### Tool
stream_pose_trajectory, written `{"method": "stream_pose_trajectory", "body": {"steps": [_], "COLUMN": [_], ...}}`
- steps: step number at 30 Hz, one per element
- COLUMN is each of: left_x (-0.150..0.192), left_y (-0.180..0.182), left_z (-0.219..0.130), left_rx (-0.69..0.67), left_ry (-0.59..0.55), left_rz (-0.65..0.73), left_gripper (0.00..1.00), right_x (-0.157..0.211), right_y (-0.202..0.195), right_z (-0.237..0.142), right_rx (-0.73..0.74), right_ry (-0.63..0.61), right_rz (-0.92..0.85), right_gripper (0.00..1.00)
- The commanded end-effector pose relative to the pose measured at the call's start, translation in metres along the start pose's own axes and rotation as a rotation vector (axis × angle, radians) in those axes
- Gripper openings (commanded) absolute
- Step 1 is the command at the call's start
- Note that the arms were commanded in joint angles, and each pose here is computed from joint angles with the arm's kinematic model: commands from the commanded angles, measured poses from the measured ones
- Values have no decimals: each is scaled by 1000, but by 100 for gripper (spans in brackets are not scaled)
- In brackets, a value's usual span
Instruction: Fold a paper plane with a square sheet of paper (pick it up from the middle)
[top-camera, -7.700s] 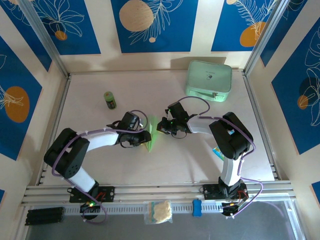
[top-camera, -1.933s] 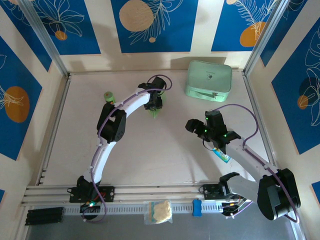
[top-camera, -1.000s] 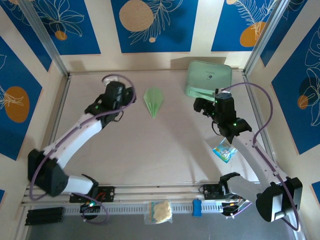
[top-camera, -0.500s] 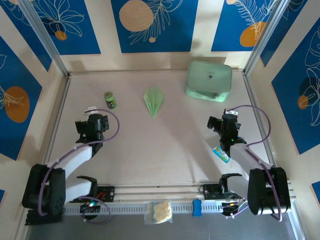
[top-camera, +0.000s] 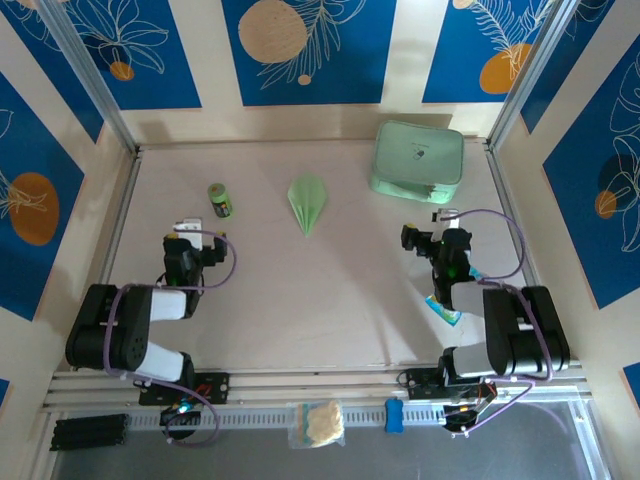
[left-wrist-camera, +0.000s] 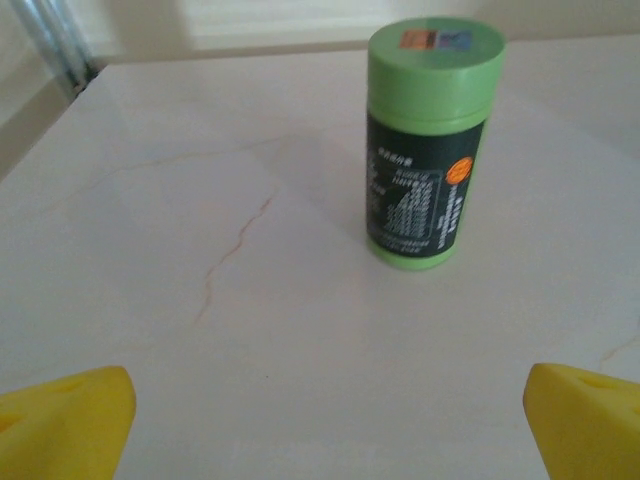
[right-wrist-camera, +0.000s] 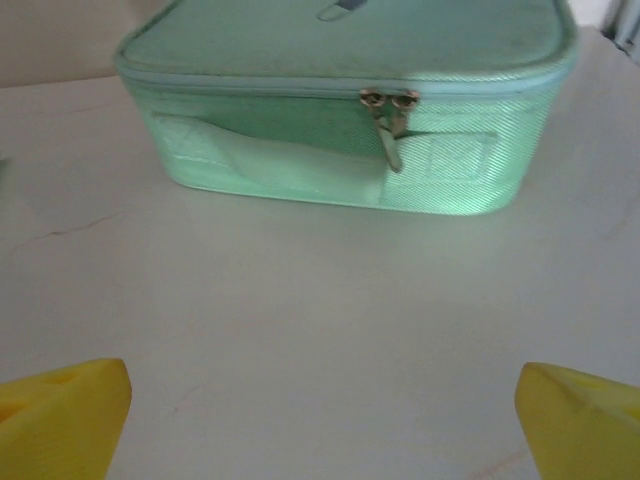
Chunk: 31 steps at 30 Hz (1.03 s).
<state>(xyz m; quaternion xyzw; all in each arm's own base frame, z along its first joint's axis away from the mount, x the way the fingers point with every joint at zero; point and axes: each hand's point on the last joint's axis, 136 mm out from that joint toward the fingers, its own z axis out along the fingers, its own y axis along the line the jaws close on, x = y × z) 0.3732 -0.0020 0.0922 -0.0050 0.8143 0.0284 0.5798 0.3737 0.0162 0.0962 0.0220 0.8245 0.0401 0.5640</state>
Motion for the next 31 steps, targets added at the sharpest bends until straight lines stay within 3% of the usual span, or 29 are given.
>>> {"method": "stream_pose_trajectory", "body": {"steps": [1,8,31], "left_x": [-17,-7,-7], "left_y": [-9,-3,-12], "left_z": [3,19,22], "left_rx": [67,14,25], "left_ry": [-97,-16,-3], "left_rz": [5,6,51], "left_gripper": [99,99,99], "right_x": [-11,-5,-5], "right_y": [17,17,5], "right_z": [5,19,23], "right_rx": [-93,-83,-67], "right_ry": [-73,-15,16], "right_rz": [-52,-57,3], "right_gripper": [99,99,99]}}
